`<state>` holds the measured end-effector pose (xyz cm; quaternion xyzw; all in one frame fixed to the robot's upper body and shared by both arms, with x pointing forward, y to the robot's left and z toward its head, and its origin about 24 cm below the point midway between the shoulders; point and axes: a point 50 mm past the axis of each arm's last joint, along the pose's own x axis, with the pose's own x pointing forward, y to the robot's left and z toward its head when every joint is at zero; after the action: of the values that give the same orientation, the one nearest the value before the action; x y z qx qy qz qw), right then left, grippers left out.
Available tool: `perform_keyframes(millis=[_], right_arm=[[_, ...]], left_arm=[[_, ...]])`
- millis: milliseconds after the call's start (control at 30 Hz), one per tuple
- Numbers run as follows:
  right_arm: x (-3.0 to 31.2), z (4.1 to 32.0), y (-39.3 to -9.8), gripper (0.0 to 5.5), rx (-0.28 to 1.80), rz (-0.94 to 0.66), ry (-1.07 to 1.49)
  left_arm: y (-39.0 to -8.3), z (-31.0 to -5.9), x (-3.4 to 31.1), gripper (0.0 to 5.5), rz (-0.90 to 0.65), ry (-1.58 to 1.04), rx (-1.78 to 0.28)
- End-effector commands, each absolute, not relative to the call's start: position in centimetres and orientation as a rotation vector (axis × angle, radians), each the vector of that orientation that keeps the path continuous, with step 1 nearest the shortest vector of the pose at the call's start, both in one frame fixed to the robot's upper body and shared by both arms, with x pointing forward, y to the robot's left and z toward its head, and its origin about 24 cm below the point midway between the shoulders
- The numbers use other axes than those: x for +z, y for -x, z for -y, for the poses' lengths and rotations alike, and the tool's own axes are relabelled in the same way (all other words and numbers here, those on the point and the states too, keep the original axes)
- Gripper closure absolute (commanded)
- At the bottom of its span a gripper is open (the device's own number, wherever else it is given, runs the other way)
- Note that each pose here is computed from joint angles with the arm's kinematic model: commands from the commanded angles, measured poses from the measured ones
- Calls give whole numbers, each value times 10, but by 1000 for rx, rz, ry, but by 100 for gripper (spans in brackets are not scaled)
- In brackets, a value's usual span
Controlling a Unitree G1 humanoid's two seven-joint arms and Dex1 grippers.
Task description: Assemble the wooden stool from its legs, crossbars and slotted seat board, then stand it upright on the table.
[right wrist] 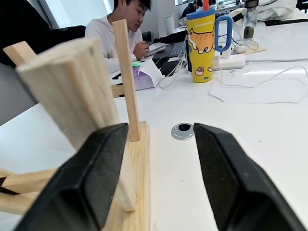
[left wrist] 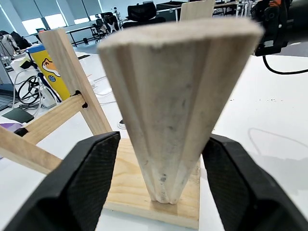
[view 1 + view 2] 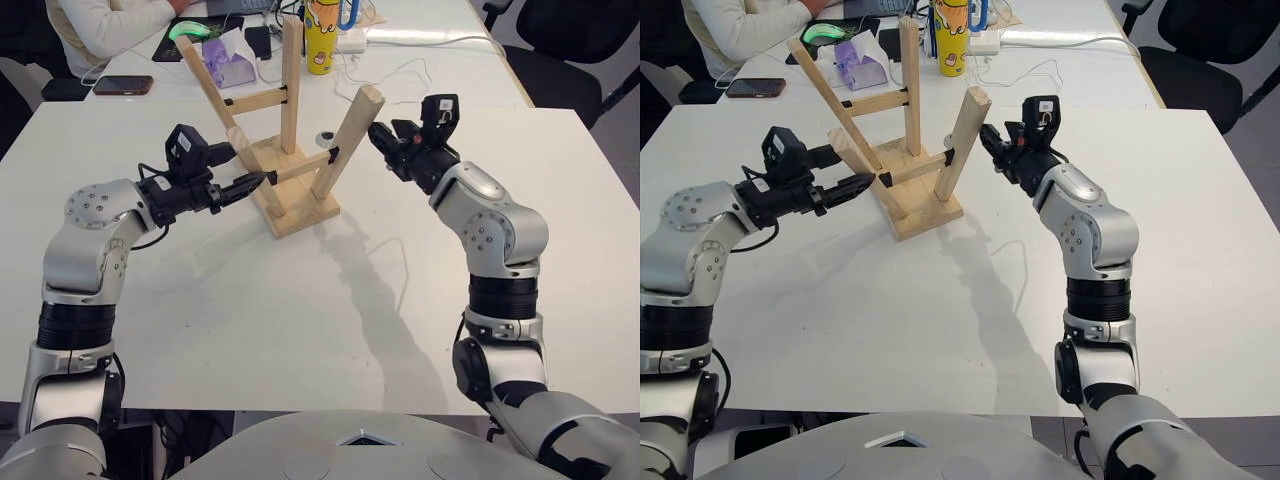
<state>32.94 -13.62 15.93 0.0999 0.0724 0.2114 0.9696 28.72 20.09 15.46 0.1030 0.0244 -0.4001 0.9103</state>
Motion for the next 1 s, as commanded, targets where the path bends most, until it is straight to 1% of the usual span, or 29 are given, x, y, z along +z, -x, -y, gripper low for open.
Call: perform_keyframes(millis=[33, 167, 267, 367, 567, 633, 833, 1000], right_arm=[[161, 159, -341, 293, 332, -169, -162], [159, 178, -344, 293, 235, -165, -119], [157, 183, -346, 293, 199, -156, -103], [158, 180, -347, 293, 197, -126, -64], [156, 158, -349, 293, 277, -89, -27], [155, 153, -348, 293, 303, -82, -17], [157, 138, -346, 293, 403, -71, 21], [156, 122, -334, 293, 521, -76, 35]], left_arm=[[-281, -215, 160, 252, -7, -189, -741], [-262, -226, 169, 252, 41, -75, -729], [-243, -243, 148, 252, -90, -86, -741], [-239, -254, 129, 252, -200, -126, -714], [-249, -255, 112, 252, -277, -245, -679], [-258, -254, 105, 252, -291, -318, -624], [-282, -242, 107, 252, -215, -355, -493], [-292, -231, 111, 252, -171, -363, -458]])
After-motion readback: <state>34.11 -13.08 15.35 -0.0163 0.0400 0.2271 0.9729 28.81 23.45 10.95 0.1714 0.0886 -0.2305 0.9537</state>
